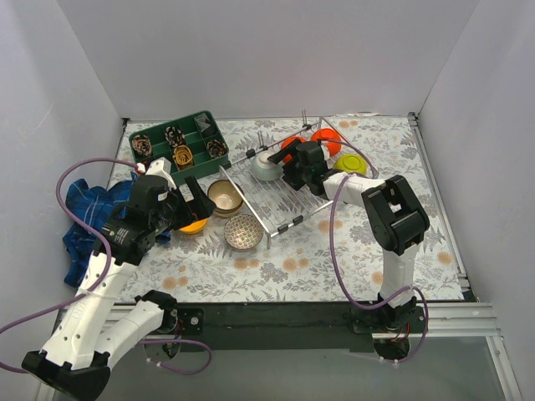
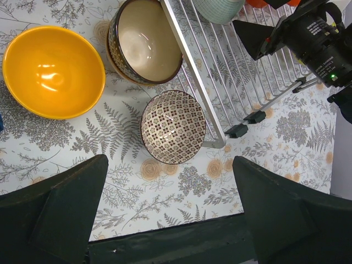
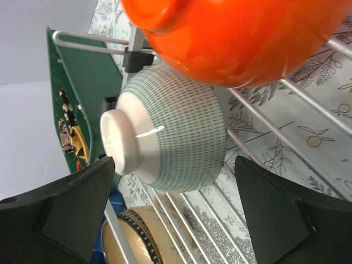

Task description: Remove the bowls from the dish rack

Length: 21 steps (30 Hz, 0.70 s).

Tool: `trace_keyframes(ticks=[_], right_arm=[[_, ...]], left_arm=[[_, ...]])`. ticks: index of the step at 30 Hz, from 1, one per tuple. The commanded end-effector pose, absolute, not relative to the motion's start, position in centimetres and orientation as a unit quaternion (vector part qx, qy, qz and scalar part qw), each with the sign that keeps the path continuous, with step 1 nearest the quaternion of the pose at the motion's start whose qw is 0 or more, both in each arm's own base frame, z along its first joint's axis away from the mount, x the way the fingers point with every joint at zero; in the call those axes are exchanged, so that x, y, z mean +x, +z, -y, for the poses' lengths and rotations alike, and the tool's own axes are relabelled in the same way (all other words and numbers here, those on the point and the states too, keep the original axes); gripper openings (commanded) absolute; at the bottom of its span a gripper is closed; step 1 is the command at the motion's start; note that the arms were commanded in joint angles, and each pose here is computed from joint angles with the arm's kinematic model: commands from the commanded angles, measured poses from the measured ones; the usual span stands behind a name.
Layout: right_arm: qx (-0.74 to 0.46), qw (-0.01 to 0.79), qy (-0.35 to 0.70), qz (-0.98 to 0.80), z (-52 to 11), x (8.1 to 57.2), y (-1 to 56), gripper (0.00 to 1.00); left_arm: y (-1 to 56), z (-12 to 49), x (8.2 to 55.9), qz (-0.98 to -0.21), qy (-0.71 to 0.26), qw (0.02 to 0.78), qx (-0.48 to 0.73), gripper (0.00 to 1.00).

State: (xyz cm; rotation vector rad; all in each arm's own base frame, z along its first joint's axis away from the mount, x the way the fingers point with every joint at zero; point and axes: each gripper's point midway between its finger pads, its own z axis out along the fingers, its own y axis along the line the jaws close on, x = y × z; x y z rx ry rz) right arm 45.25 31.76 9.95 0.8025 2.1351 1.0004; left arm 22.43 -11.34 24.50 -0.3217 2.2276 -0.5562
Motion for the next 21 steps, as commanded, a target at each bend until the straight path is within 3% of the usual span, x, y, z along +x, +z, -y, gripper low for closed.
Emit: trace_keyframes(ticks=[1, 10, 16, 21], right_arm=[[0.325, 0.345, 0.381, -0.794, -31.6, 47.0, 10.6, 0.98], [0.327, 0.351, 0.365, -0.798, -31.3, 47.7, 8.8, 0.98], [0.333, 0.342, 0.374, -0.795, -31.5, 47.2, 8.3, 0.91], [0.327, 0.352, 0.368, -0.796, -30.6, 46.3, 8.7, 0.76]], left_arm=[[25.9, 11.4, 22.1, -0.872, -0.232, 0.411, -0.128, 0.98], [25.8, 11.2, 21.8, -0.873, -0.231, 0.410, -0.132, 0.98], [25.9, 11.1, 21.7, -0.872, -0.231, 0.410, -0.133, 0.98], [25.9, 11.2, 21.8, -0.871, -0.234, 0.411, -0.134, 0.98]])
